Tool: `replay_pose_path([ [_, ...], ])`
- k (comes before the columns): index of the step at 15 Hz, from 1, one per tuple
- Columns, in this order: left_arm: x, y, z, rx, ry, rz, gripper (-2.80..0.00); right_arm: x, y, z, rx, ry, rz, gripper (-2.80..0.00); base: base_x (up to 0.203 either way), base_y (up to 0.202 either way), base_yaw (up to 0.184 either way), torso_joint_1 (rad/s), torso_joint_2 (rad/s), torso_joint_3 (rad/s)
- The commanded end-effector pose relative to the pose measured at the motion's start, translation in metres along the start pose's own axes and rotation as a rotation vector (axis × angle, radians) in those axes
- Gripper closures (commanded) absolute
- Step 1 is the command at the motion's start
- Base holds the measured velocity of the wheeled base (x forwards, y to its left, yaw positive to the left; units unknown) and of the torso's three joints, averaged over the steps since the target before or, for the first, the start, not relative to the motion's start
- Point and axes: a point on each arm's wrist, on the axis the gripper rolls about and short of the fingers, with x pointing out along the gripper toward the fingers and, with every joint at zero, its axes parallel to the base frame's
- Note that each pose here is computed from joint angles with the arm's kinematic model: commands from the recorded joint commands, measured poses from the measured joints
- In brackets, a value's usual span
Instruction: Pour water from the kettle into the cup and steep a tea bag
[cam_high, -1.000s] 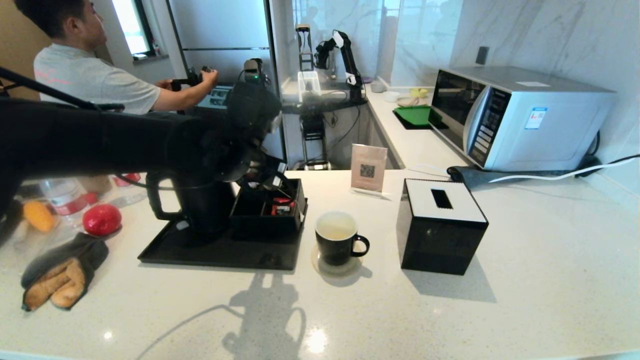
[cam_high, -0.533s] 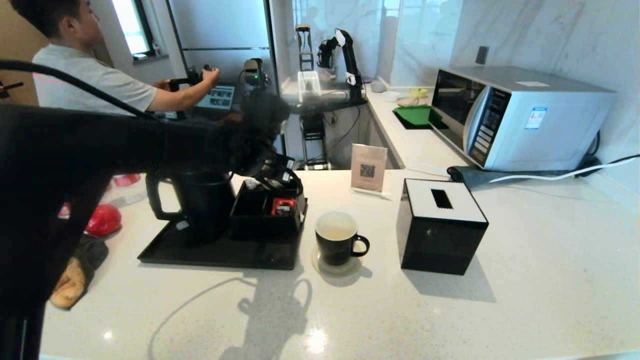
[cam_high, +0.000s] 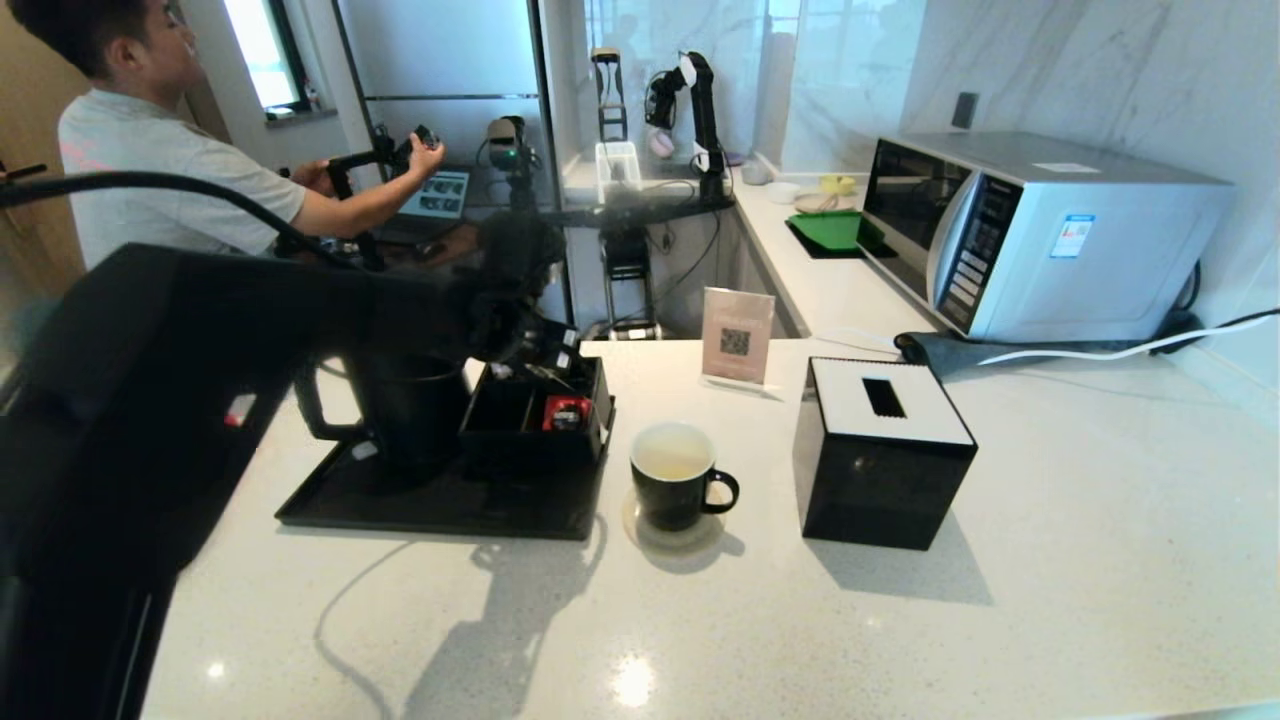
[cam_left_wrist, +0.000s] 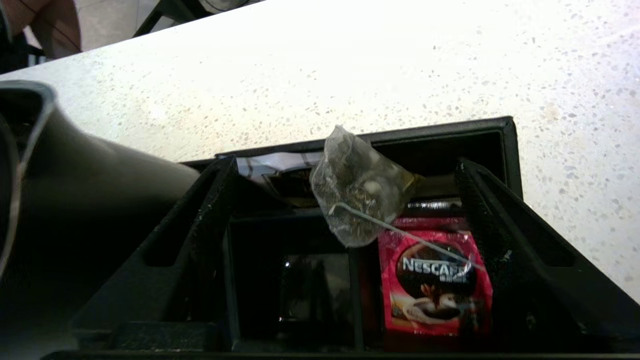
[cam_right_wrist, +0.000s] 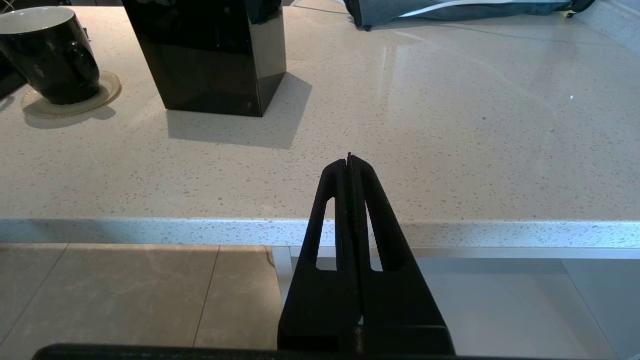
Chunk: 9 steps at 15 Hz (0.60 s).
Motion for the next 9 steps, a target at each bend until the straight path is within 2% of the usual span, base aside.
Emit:
replay_pose_path([
  [1, 0.014, -0.001, -0.004, -0.003, 0.007, -0.008, -2.80, 0.000, 0.000, 0.000, -0.001, 0.000, 0.000, 0.00, 0.000, 0.000, 0.000, 0.000, 0.00, 0.000],
  [9, 0.040, -0.009, -0.003, -0.012, -0.016, -0.021, -2.80, 0.000, 0.000, 0.000, -0.001, 0.002, 0.000, 0.00, 0.000, 0.000, 0.000, 0.000, 0.00, 0.000],
])
